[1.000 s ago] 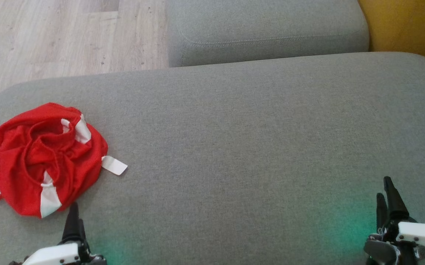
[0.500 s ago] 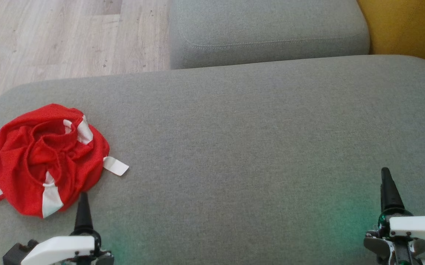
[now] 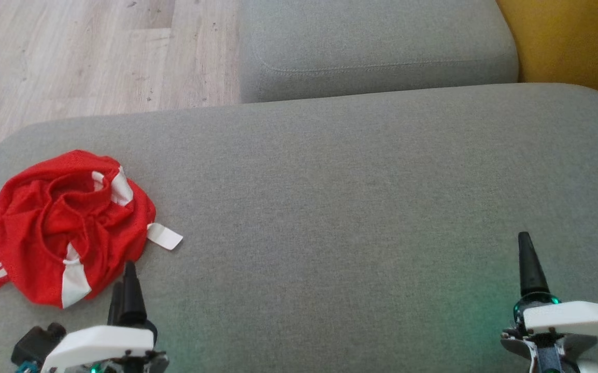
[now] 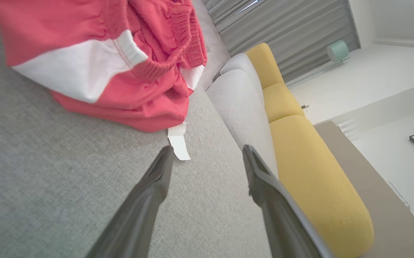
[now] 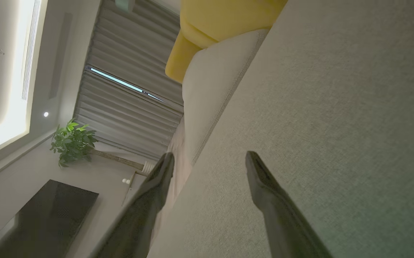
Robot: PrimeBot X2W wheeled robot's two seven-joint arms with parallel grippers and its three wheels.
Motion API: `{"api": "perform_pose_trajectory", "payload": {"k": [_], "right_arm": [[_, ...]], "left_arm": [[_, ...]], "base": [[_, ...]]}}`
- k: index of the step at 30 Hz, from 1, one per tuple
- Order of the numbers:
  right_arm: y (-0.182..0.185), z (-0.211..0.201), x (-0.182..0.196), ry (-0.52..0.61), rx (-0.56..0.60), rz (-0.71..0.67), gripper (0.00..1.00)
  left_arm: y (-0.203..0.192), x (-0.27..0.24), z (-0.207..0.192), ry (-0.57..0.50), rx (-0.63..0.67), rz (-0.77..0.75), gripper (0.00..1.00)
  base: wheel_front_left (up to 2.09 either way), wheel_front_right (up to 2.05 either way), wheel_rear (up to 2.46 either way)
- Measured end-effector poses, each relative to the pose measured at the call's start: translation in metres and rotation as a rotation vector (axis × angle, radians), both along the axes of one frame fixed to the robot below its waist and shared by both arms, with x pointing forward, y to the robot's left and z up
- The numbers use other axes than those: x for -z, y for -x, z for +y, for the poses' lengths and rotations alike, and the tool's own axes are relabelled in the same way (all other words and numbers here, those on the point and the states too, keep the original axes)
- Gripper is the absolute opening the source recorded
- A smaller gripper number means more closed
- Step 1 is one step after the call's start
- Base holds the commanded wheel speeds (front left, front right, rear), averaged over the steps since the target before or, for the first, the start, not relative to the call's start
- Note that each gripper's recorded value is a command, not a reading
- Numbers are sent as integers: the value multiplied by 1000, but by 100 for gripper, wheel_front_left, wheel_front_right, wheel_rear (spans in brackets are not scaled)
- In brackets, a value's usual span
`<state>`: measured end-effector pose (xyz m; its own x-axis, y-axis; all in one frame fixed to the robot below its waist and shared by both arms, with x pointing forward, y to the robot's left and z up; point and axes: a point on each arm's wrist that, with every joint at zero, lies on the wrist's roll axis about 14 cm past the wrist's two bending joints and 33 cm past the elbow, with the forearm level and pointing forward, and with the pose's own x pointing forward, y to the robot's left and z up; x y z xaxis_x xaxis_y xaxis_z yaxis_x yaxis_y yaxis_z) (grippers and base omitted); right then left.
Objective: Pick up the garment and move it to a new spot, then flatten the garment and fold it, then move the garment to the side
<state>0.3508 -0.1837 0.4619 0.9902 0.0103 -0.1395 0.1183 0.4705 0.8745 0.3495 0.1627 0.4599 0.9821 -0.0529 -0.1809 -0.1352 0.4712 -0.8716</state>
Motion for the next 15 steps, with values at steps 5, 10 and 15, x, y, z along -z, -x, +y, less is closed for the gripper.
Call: {"api": "perform_pose_trajectory", "payload": {"k": [5,10,15], "right_arm": [[-1,4,-6,63,-19,-23,100],[-2,8,-10,127,-37,-38,100],[-1,13,-15,193,-55,-60,100]], "left_arm": [[1,-3,-4,-66,14,-11,100],[1,-8,-5,-134,21,-28,100],[1,-14,-10,-200,38,-54,100]], "base": [[0,0,0],[0,0,0],[0,0,0]]}}
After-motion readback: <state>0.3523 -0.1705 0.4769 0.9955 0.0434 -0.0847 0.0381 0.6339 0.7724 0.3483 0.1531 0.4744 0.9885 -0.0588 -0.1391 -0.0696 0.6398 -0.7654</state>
